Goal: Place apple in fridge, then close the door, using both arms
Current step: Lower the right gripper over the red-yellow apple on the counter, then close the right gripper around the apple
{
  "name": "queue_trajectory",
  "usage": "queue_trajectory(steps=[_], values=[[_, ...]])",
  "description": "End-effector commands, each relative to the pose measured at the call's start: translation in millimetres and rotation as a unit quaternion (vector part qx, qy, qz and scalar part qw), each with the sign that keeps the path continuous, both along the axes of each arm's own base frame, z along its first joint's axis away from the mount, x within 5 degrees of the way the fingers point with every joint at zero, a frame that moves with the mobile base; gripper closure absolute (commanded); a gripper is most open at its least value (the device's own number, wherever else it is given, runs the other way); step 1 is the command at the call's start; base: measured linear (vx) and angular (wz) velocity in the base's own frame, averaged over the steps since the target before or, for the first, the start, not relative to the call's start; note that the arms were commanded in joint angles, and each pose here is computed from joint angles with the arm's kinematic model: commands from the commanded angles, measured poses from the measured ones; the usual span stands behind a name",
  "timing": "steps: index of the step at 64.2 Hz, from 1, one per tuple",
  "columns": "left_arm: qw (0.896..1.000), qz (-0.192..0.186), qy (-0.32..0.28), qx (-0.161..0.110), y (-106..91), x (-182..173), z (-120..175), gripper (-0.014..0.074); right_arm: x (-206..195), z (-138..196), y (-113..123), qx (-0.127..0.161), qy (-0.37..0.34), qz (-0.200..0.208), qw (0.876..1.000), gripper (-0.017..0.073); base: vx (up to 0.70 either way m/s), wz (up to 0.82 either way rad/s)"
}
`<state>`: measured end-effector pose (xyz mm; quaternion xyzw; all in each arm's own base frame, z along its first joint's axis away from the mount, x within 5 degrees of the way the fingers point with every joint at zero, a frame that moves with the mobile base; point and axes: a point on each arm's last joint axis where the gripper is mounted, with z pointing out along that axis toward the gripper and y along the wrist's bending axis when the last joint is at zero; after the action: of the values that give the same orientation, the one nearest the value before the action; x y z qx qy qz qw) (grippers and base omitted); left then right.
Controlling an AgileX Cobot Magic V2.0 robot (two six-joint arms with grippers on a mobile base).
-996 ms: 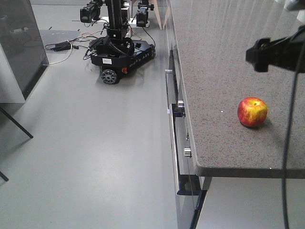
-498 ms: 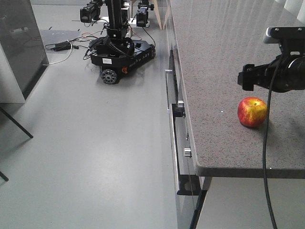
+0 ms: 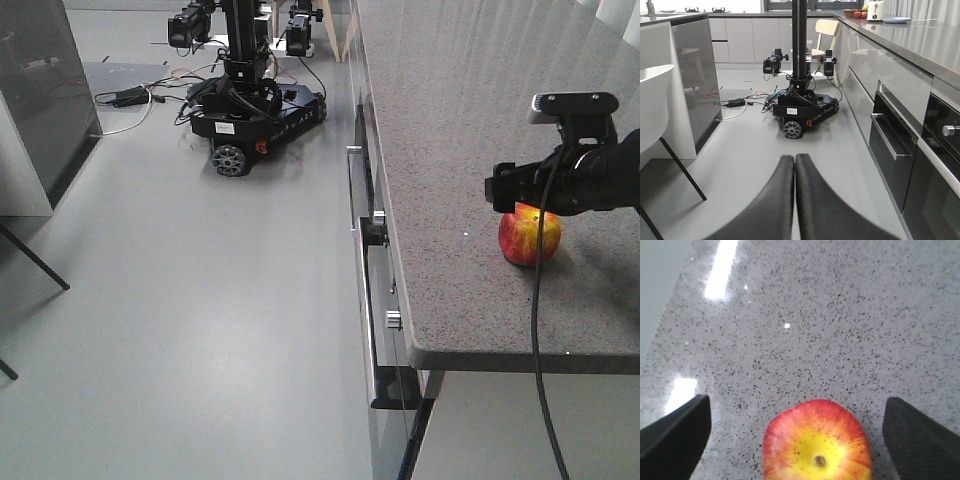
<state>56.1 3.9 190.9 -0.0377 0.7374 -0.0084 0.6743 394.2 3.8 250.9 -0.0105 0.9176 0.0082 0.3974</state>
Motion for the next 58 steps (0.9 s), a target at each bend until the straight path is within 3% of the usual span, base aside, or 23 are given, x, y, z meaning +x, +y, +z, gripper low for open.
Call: queue_trajectory(steps=[1, 21, 43, 58], values=[[1.0, -0.011, -0.028, -0.001, -1.9, 0, -3, 0.0599, 5, 25, -3, -0.006, -0.063, -0.002, 0.998, -0.0092, 0.0, 0.0], [1.0, -0.011, -0.028, -0.001, -1.9, 0, -3, 0.0599, 15, -2, -3, -0.005, -0.03, -0.002, 1.0, -0.0084, 0.0, 0.0], [1.0, -0.011, -0.028, -0.001, -1.9, 0, -3, 0.0599, 15, -10, -3, -0.01, -0.014, 0.001, 1.0, -0.0065, 0.0, 0.0], [1.0, -0.011, -0.028, -0.001, -1.9, 0, -3, 0.0599, 13, -12, -4, -0.026, 0.005, 0.009, 1.0, 0.0008, 0.0, 0.0]])
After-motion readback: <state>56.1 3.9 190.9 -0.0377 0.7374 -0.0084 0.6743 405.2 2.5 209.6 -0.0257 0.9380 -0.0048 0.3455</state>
